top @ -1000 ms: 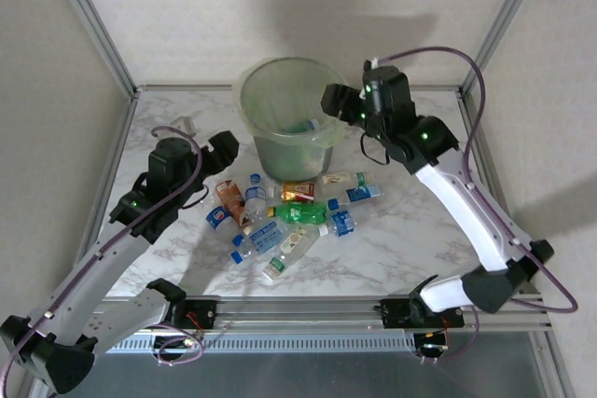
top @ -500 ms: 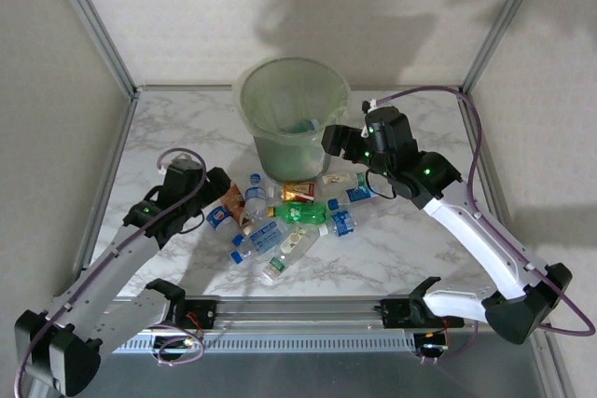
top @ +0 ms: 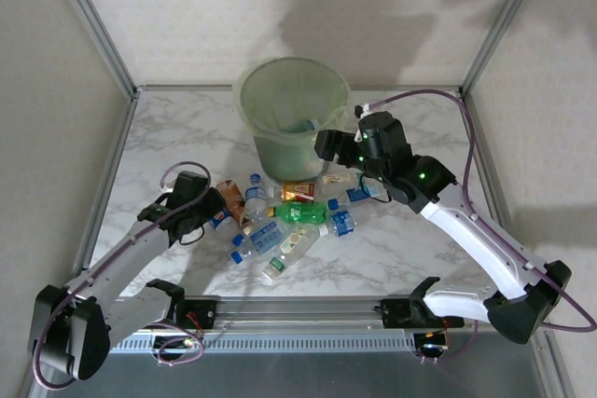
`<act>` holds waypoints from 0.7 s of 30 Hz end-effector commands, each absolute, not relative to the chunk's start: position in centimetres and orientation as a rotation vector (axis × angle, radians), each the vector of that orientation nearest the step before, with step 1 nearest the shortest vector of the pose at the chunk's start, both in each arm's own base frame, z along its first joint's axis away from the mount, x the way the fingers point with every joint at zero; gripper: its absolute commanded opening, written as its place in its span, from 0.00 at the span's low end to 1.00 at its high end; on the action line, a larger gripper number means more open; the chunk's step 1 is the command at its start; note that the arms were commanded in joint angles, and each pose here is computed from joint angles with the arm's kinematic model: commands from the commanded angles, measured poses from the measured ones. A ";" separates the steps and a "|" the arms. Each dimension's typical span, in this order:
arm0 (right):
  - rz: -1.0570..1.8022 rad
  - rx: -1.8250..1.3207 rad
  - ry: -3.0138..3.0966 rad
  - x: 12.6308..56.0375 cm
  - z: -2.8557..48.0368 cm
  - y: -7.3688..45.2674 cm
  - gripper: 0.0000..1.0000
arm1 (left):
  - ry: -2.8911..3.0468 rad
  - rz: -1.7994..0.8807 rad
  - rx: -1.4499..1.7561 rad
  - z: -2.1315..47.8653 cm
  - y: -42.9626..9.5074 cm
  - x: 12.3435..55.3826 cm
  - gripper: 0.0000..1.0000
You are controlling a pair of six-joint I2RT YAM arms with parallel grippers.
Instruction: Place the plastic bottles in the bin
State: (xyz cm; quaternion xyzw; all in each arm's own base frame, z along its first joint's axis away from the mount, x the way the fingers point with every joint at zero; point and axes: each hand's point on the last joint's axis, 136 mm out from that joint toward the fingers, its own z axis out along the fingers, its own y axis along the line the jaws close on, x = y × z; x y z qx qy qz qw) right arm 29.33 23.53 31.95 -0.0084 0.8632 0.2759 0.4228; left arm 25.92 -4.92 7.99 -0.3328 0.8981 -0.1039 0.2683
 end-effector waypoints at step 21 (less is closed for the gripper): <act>0.729 -0.058 2.173 29.0 31.4 25.9 0.84 | 2.486 -0.161 -1.025 2.3 -3.1 25.9 0.74</act>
